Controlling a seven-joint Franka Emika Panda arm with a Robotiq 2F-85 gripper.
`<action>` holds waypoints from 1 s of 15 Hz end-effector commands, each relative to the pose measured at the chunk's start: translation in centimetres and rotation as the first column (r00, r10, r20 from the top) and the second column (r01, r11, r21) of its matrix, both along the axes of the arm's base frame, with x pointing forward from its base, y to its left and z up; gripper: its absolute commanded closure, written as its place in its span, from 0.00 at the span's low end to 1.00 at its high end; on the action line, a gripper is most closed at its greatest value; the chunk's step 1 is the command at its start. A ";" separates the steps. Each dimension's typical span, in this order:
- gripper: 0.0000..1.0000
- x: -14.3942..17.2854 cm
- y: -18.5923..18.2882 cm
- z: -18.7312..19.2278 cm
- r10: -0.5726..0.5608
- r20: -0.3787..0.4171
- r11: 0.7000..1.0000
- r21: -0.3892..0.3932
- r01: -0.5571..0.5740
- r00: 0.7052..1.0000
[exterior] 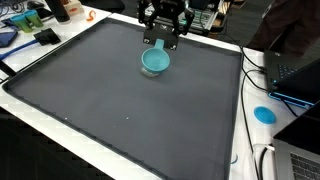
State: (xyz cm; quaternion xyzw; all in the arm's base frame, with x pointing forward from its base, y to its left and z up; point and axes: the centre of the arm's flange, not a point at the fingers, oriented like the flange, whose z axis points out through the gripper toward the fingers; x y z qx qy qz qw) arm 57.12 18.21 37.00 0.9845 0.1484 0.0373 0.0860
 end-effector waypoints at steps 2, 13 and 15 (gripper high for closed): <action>0.72 1.6 -1.1 1.2 0.021 -0.016 1.000 -0.004 -0.022 1.000; 0.72 -0.3 -3.3 7.2 0.222 -0.086 0.975 0.036 -0.220 0.971; 0.72 -1.4 -3.8 8.5 0.267 -0.100 0.964 0.034 -0.265 0.958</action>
